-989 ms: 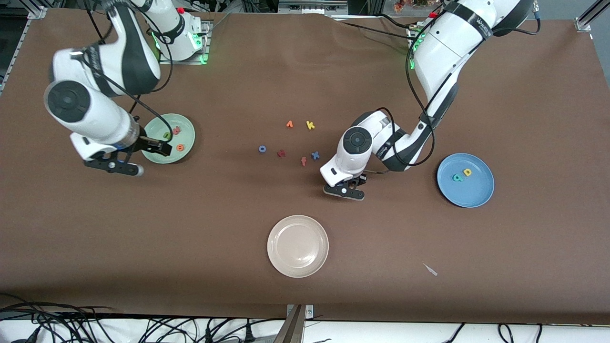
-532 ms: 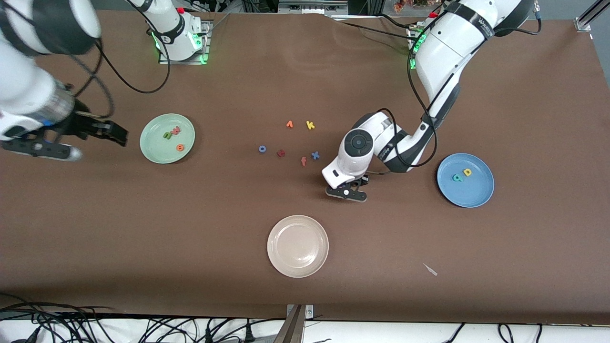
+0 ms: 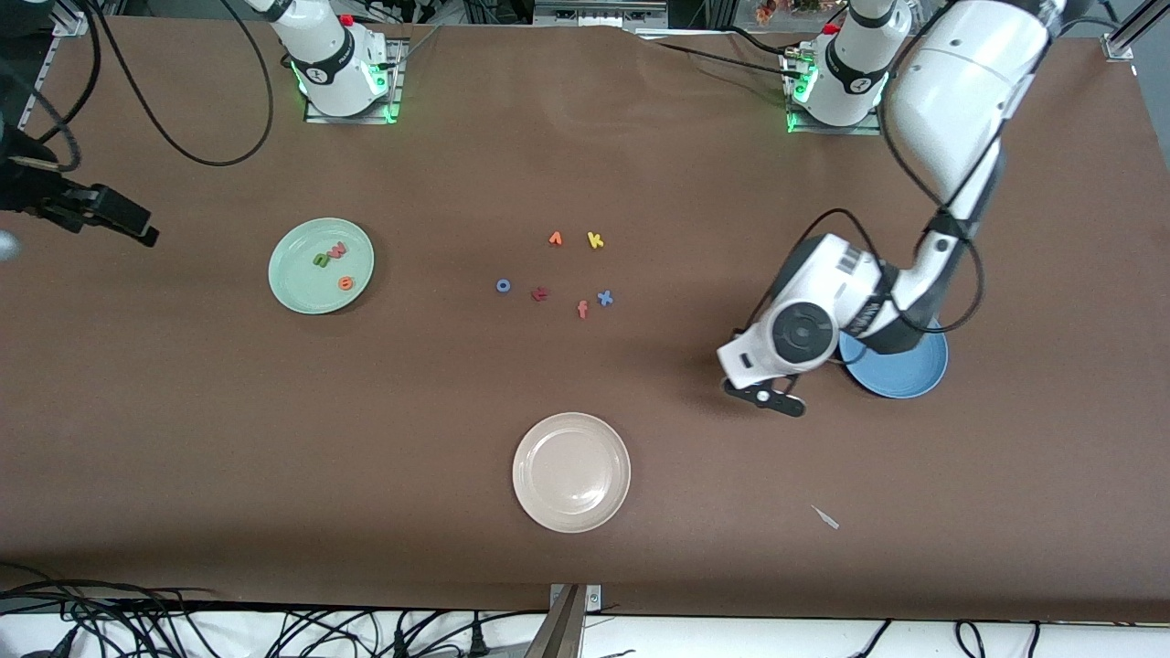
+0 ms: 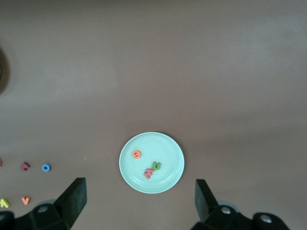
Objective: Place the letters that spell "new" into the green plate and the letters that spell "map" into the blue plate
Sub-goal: 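Release the 3 onto the blue plate while the right gripper withdraws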
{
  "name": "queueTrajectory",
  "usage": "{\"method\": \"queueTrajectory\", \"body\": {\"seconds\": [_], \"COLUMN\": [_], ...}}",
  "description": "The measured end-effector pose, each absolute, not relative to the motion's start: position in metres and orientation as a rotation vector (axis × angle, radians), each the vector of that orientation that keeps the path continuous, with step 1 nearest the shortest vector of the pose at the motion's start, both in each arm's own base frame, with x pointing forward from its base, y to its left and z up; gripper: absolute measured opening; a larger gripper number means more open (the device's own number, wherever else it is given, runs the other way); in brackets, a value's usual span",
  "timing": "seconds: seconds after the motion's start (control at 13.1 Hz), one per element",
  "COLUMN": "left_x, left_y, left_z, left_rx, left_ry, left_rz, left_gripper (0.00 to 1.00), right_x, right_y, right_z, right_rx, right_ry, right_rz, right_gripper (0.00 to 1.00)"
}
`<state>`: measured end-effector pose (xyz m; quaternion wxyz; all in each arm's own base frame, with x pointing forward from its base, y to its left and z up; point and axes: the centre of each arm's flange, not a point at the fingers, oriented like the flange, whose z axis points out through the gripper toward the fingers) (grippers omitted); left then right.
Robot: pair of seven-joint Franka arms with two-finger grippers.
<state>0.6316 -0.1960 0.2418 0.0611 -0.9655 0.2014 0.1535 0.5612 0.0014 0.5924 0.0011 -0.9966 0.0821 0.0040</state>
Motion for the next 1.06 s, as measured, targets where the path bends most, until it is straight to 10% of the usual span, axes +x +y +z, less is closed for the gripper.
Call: {"method": "queueTrajectory", "body": {"seconds": [0.68,1.06], "left_x": [0.643,0.649], "left_y": [-0.02,-0.007], "left_z": [0.218,0.233], "left_rx": [-2.832,-2.841], "left_ry": [1.062,1.038], "left_rz": [0.677,0.658], "left_gripper": [0.32,0.83], "right_x": [0.557,0.557], "right_y": [0.013,0.013], "right_z": [0.588,0.588], "right_rx": [-3.135,-3.135], "right_ry": [0.226,0.226], "right_rz": [0.064,0.064], "right_gripper": [1.0,1.0]}}
